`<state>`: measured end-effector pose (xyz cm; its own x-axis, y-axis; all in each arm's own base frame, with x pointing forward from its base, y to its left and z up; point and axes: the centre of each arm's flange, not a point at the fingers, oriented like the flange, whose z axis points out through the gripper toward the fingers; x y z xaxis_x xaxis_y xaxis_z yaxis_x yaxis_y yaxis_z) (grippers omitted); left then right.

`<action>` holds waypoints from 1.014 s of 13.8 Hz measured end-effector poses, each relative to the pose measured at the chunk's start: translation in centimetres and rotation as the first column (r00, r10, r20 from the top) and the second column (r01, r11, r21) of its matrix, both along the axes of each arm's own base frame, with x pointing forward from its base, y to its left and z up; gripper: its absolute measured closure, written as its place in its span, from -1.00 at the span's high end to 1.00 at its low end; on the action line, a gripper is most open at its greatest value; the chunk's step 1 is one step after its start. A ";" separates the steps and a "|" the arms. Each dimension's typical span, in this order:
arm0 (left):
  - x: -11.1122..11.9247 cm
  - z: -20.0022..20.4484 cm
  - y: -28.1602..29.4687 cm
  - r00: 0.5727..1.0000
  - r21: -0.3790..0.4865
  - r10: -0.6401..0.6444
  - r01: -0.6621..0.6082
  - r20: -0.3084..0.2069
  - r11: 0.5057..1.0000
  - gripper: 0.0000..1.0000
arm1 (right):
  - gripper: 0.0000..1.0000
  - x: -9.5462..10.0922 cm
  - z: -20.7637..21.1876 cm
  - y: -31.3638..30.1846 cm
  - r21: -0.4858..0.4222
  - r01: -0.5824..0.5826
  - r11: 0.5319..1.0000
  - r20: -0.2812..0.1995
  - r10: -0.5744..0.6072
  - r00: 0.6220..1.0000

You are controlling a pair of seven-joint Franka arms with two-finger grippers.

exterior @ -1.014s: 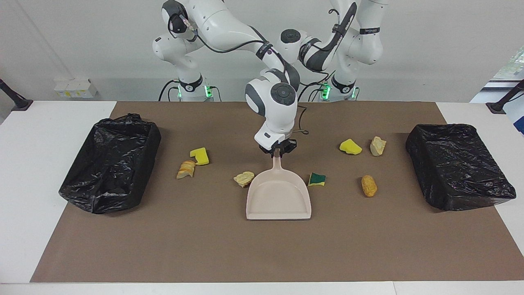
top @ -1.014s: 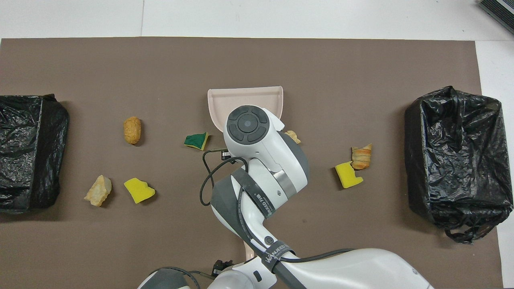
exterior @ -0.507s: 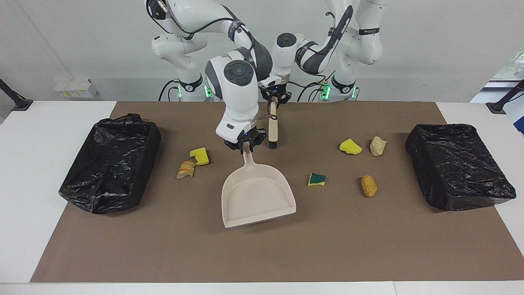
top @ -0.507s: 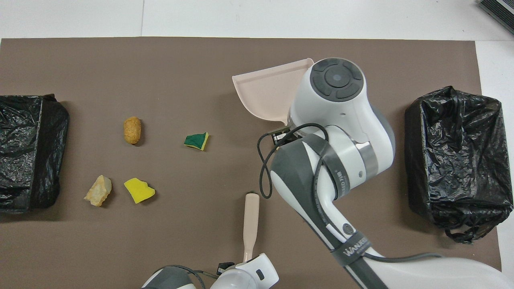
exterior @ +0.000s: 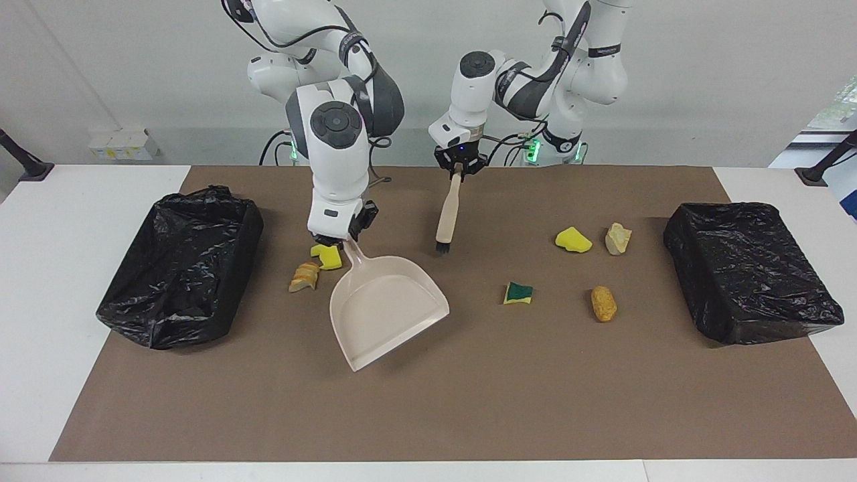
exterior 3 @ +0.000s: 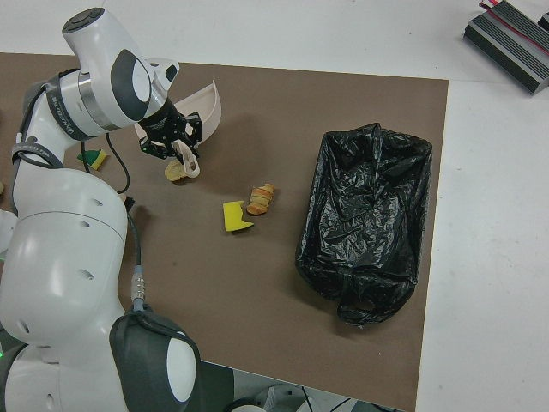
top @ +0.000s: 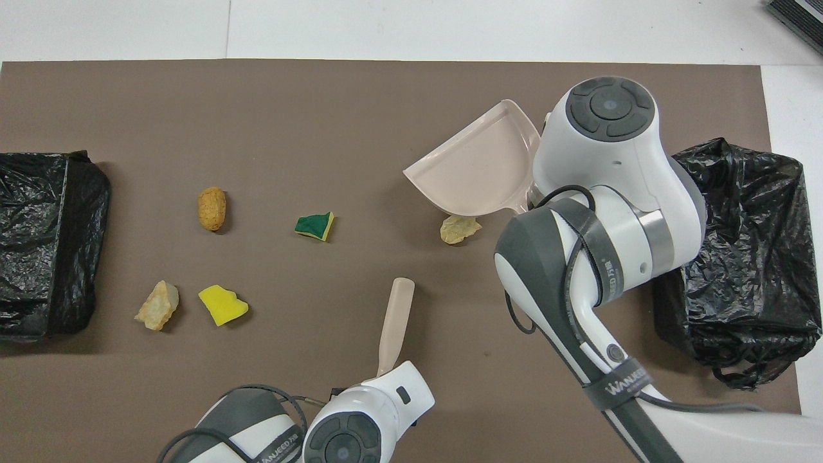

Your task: Sweep and dump trash in bin

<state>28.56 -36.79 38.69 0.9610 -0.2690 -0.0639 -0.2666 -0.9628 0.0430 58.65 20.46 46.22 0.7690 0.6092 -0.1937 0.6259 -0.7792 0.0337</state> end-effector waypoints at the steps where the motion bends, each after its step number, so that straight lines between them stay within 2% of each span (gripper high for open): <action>1: 1.5 0.7 1.1 1.000 0.019 0.026 -0.026 -0.010 0.999 -0.45 | -0.37 0.0 -0.1 -0.5 -0.001 -0.080 0.997 -0.013 0.080 0.997; 4: 8.0 2.6 6.8 0.997 0.015 0.077 -0.076 -0.013 0.997 -0.45 | -0.37 0.4 -0.2 -2.6 0.033 -0.273 0.961 -0.055 0.275 0.960; 6: 12.8 4.3 12.1 0.993 -0.013 0.116 -0.116 0.016 0.993 -0.45 | -0.37 0.3 -0.1 -2.7 0.034 -0.324 0.946 -0.062 0.325 0.944; 8: 16.7 5.9 18.3 0.990 0.008 0.122 -0.123 0.071 0.992 -0.45 | -0.37 -0.2 0.0 -1.9 0.004 -0.353 0.936 -0.078 0.352 0.933; 10: 19.2 6.7 24.3 0.989 0.033 0.102 -0.106 0.103 0.994 -0.45 | -0.37 -0.8 0.2 -1.0 -0.004 -0.382 0.924 -0.094 0.380 0.920; 14: 22.8 6.1 35.7 0.990 0.041 0.053 -0.059 0.127 0.997 -0.45 | -0.37 -2.4 0.0 3.0 -0.030 -0.527 0.849 -0.117 0.521 0.845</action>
